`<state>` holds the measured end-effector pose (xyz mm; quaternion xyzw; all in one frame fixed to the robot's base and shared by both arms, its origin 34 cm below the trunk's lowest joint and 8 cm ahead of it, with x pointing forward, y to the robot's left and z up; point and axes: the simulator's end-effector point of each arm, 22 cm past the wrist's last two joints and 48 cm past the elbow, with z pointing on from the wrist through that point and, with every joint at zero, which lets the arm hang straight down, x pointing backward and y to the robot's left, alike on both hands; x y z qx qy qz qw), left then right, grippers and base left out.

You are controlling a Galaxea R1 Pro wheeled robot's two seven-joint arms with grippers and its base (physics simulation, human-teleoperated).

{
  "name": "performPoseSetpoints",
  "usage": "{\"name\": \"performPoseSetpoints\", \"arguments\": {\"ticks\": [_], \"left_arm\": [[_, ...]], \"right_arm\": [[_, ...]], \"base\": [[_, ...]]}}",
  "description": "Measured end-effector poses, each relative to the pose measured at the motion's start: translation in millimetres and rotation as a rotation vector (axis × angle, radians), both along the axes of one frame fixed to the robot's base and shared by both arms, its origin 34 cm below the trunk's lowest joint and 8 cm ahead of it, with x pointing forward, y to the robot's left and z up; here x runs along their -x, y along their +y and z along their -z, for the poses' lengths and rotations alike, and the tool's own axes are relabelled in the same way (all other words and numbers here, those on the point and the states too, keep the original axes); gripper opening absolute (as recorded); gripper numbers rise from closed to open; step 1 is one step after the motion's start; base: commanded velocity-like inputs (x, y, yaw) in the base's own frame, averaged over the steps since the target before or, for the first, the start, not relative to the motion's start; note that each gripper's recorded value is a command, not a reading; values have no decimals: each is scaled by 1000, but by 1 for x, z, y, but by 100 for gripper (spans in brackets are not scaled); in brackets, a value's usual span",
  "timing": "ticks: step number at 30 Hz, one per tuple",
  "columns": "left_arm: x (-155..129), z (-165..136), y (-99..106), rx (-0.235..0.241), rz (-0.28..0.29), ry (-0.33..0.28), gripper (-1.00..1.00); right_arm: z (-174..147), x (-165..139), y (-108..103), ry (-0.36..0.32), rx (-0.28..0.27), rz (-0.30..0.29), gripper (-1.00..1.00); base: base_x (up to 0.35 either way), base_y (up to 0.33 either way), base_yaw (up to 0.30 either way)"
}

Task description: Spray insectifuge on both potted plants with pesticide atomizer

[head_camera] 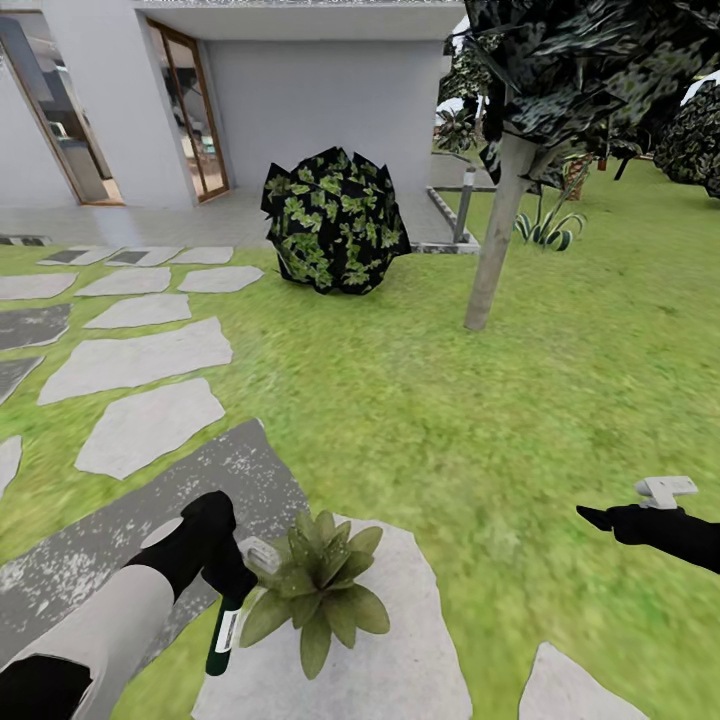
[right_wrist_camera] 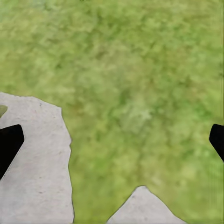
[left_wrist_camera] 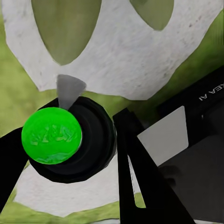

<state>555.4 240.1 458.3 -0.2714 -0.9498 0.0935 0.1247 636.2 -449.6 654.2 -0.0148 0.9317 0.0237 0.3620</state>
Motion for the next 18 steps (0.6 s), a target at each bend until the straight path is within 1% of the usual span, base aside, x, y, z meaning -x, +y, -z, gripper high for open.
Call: {"name": "performPoseSetpoints", "arguments": {"ticks": [10, 12, 16, 18], "left_arm": [[0, 0, 0, 0, -4, 0, -100], [0, 0, 1, 0, -5, 0, -100], [0, 0, 2, -3, -8, 1, -100], [0, 0, 3, -5, -10, 0, -100]], "right_arm": [[0, 0, 0, 0, -1, 0, 100], [0, 0, 0, 1, -1, 0, 100], [0, 0, 0, 0, 0, 1, 100], [-1, 0, -1, -1, 1, 1, 100]], "base": [[0, 56, -3], [0, 208, -102], [0, 270, -186], [0, 293, -82]]}}
